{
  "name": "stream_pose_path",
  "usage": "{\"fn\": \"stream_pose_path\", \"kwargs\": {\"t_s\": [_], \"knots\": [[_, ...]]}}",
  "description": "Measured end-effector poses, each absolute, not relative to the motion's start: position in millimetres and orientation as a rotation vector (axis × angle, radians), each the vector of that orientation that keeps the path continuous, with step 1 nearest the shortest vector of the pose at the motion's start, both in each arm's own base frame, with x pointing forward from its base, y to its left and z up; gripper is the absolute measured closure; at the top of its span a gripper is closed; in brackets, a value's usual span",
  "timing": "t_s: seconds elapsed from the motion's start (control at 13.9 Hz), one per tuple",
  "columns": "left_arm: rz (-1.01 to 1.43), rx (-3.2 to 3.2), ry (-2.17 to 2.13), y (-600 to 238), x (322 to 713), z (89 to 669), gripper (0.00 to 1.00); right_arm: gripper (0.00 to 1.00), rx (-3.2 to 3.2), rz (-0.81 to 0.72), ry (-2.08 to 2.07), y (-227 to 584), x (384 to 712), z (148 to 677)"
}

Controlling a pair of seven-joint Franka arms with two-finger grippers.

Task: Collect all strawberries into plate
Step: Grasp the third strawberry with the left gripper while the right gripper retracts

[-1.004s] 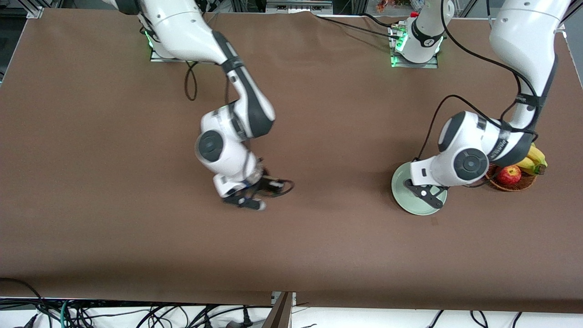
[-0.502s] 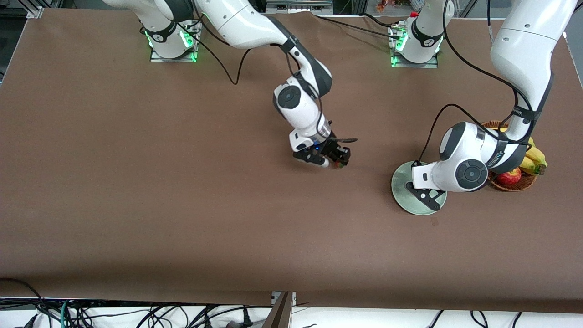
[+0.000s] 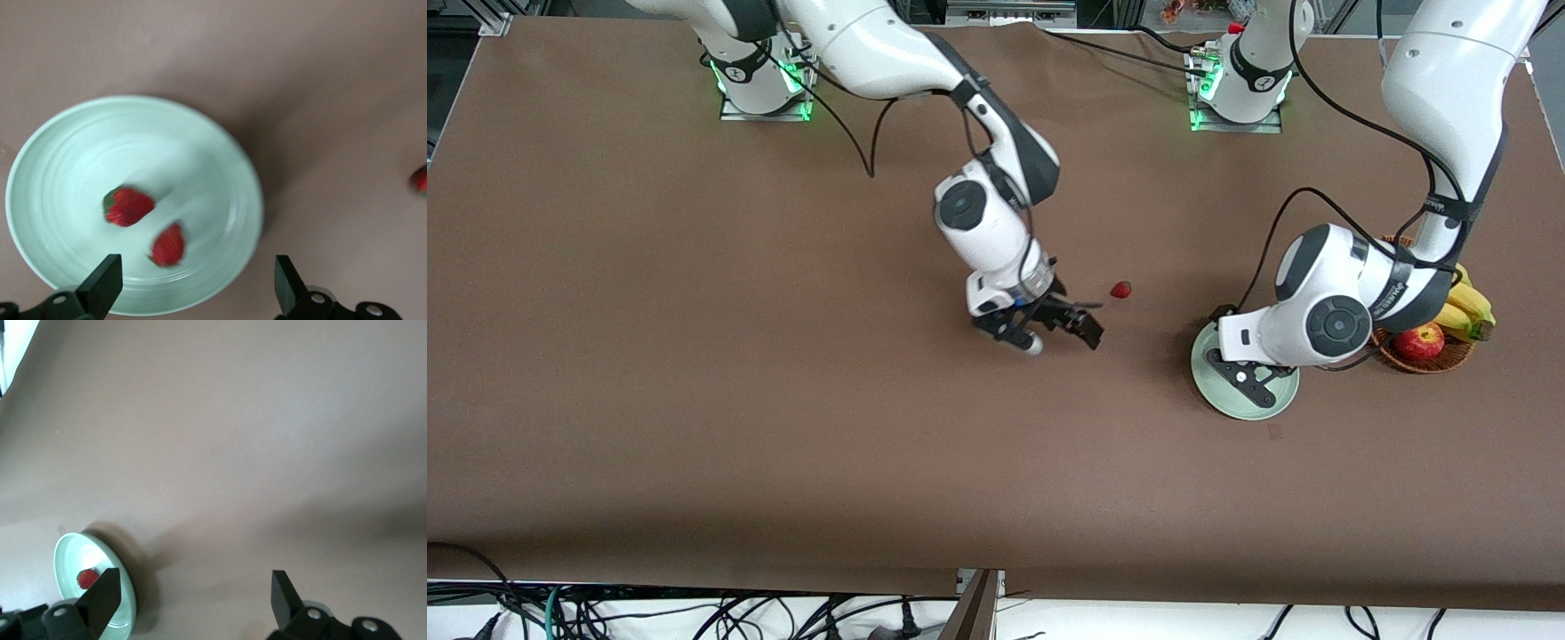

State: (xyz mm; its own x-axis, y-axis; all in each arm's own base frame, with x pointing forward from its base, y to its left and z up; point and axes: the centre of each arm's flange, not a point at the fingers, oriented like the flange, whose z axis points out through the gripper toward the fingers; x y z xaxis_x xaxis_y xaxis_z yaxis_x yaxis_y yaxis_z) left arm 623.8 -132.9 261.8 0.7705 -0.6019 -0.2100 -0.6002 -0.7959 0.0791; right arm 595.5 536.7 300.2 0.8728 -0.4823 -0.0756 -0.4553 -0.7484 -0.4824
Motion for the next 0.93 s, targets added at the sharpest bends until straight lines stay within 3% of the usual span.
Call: {"fn": "stream_pose_path", "kwargs": {"t_s": [0.22, 0.36, 0.65, 0.93], "knots": [[-0.368, 3.046, -0.686, -183.7, 606.3, 274.9, 0.0, 0.0, -2.683, 0.0, 0.518, 447.0, 640.7, 379.2], [-0.399, 3.086, -0.491, -218.9, 584.8, 272.7, 0.0, 0.0, -2.787, 0.024, 0.446, 383.5, 650.4, 437.7], [-0.424, 3.092, -0.335, -287.5, 524.3, 252.6, 0.0, 0.0, -2.908, 0.106, 0.41, 280.0, 629.9, 530.4], [-0.302, 3.115, -0.327, -320.3, 465.4, 209.6, 0.0, 0.0, -3.022, 0.11, 0.337, 181.7, 578.2, 600.5]]}}
